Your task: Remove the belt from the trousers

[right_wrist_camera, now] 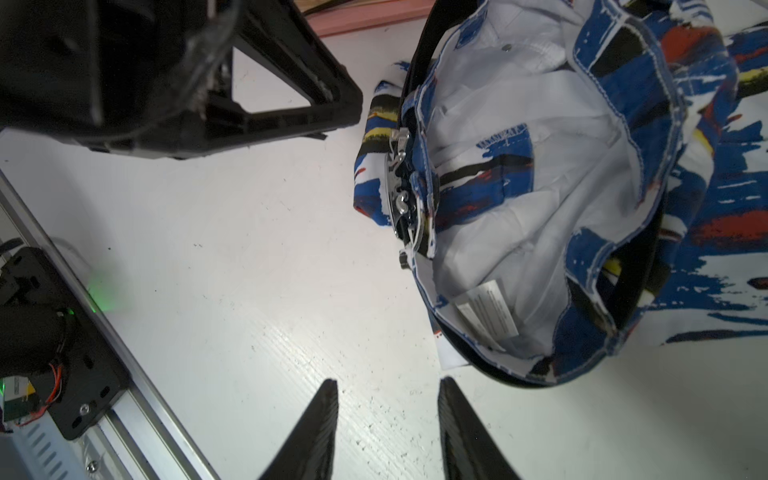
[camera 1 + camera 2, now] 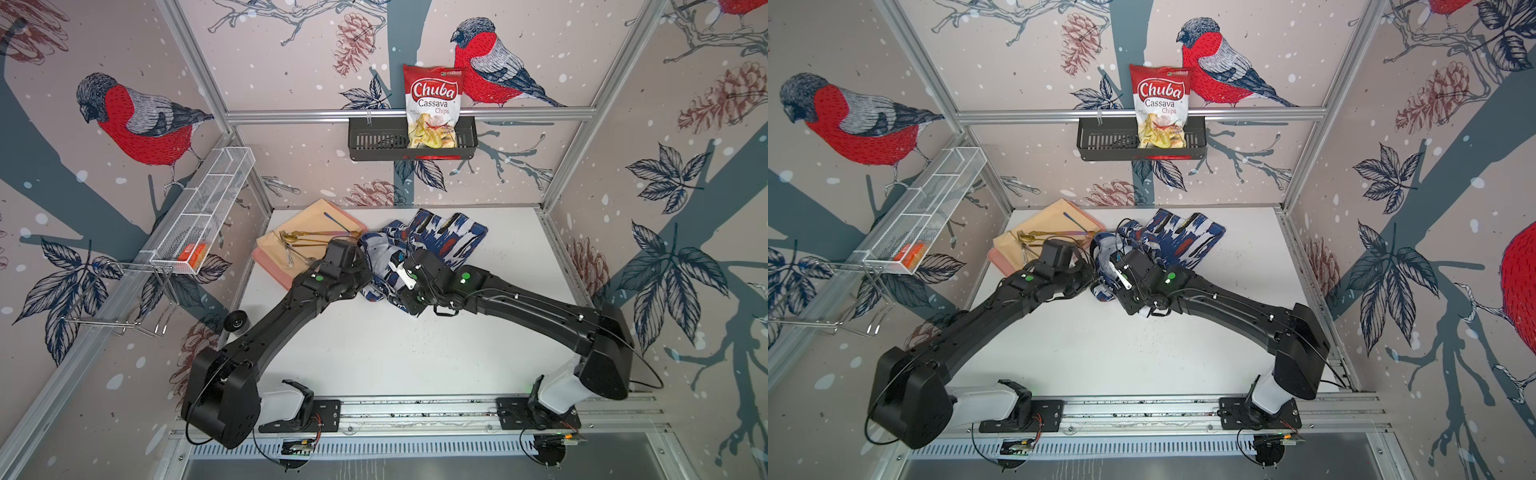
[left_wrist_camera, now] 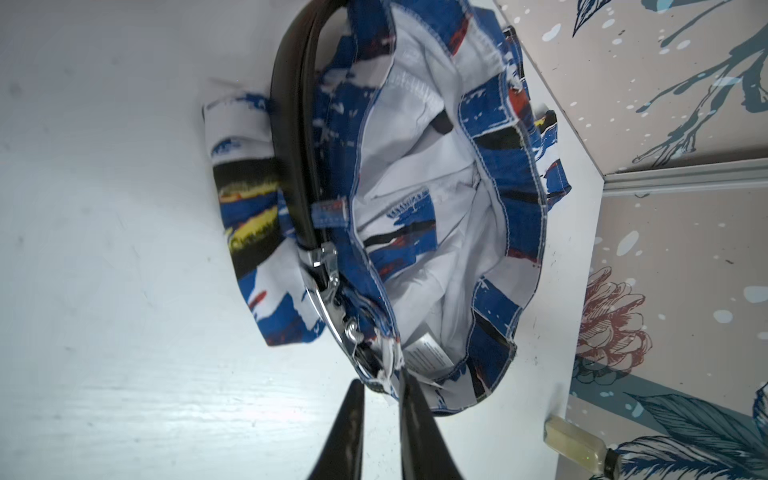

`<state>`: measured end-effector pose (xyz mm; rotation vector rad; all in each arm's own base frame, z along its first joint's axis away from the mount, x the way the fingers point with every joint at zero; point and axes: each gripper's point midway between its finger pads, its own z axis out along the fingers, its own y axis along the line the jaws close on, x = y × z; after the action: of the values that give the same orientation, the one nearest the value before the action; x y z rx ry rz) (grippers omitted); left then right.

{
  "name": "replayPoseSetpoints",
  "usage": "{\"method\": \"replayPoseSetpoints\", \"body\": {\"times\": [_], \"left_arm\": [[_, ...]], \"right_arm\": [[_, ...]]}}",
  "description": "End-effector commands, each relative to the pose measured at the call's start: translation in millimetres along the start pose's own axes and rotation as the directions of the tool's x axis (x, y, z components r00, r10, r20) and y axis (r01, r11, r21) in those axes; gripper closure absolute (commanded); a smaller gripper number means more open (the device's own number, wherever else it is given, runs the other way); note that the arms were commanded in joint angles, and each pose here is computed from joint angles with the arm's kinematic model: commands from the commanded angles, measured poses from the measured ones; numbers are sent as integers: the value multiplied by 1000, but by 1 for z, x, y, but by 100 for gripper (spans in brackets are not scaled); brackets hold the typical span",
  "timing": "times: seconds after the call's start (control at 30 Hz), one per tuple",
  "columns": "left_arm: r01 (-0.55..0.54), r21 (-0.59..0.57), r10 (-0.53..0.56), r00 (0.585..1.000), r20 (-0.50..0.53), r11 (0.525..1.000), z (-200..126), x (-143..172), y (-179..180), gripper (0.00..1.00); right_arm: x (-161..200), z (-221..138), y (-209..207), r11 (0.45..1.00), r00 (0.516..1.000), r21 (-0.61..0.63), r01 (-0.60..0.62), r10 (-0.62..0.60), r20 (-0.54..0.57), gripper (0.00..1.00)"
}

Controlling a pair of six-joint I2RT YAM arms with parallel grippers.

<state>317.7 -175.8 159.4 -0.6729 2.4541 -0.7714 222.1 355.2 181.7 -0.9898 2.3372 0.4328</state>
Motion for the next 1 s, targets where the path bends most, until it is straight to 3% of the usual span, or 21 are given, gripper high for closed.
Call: {"method": "replayPoseSetpoints", "body": {"times": [0.0,0.13,0.27,0.57,0.97], "left_arm": [[191,28,-193,976,101,981,-2,-4,-3,81],[278,49,-282,950,138,959,1,-6,-3,82],[336,-8,-332,935,121,942,17,-1,-1,82],[320,-80,-313,946,81,944,51,15,-8,79],[326,-140,-315,944,96,935,51,23,7,79]], "right_arm": [[14,-5,-7,997,999,59,-44,45,-9,58],[22,-8,-9,997,999,62,-47,48,-9,57],[25,-4,-23,996,998,65,-58,59,-13,54],[25,1,-50,995,995,14,-98,97,37,53],[33,12,-73,992,993,-46,-116,117,5,52]]}}
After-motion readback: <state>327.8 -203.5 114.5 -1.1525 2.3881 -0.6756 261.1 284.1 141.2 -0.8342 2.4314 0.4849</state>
